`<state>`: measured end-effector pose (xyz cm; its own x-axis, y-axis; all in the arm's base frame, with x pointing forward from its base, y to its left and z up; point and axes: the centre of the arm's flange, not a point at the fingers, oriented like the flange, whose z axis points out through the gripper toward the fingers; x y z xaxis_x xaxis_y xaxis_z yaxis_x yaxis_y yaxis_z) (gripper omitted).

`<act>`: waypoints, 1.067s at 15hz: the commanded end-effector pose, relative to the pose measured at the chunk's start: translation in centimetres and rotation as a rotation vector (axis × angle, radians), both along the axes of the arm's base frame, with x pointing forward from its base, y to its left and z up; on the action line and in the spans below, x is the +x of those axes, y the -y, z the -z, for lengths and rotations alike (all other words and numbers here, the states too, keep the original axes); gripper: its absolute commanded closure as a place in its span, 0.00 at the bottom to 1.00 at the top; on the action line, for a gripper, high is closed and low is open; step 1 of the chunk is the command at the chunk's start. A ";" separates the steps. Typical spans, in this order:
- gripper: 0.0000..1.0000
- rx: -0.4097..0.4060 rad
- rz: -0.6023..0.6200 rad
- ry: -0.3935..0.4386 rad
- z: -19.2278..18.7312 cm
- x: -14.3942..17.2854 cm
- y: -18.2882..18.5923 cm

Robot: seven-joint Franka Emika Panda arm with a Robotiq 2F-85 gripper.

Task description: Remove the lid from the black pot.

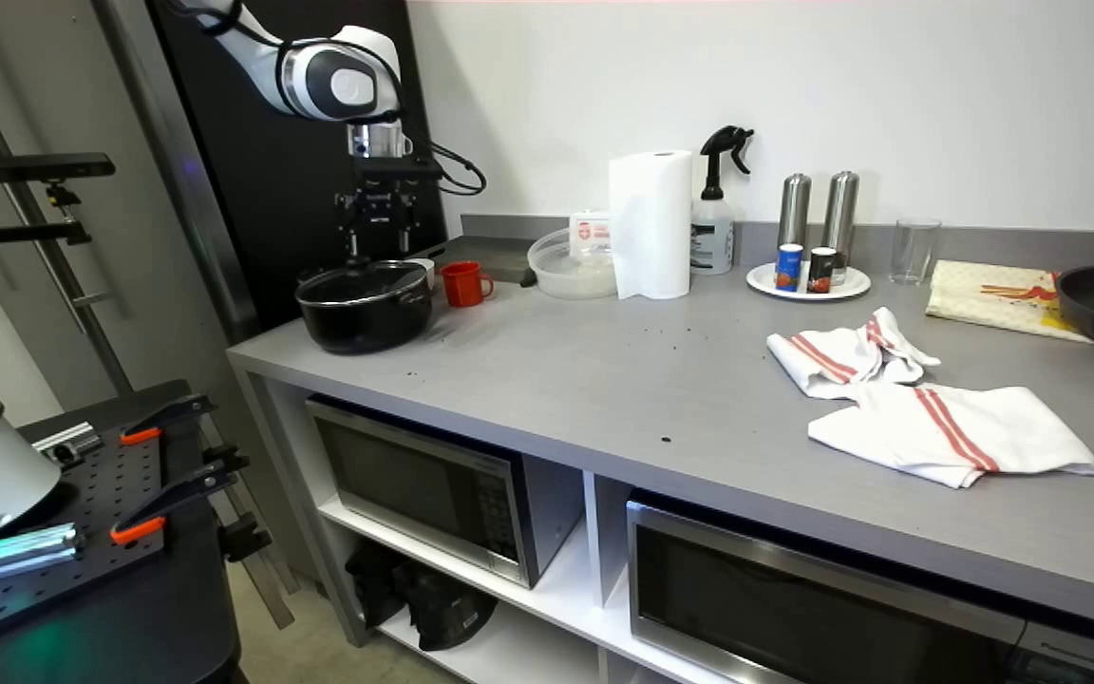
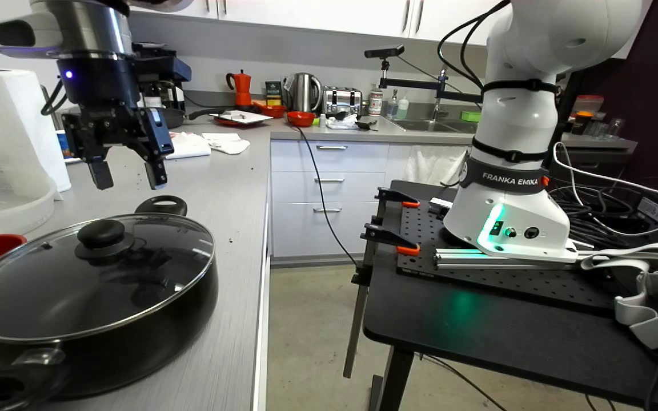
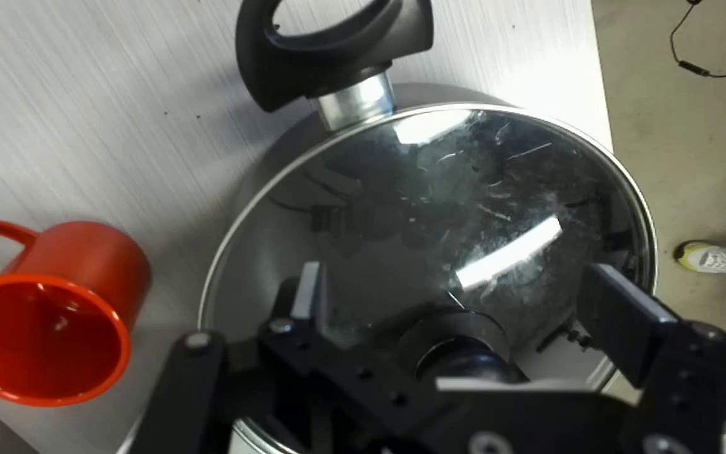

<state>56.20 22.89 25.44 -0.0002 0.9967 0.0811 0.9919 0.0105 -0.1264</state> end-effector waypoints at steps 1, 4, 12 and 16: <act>0.00 0.003 -0.062 0.010 0.3 -0.3 -2.0; 0.00 0.007 -0.100 0.012 0.7 -1.0 -3.7; 0.00 0.022 -0.174 0.009 2.1 -2.4 -7.0; 0.00 0.025 -0.186 0.000 3.1 -2.6 -7.7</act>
<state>52.94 29.82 23.04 -0.1473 0.9838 0.1020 0.9773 0.1606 -0.1381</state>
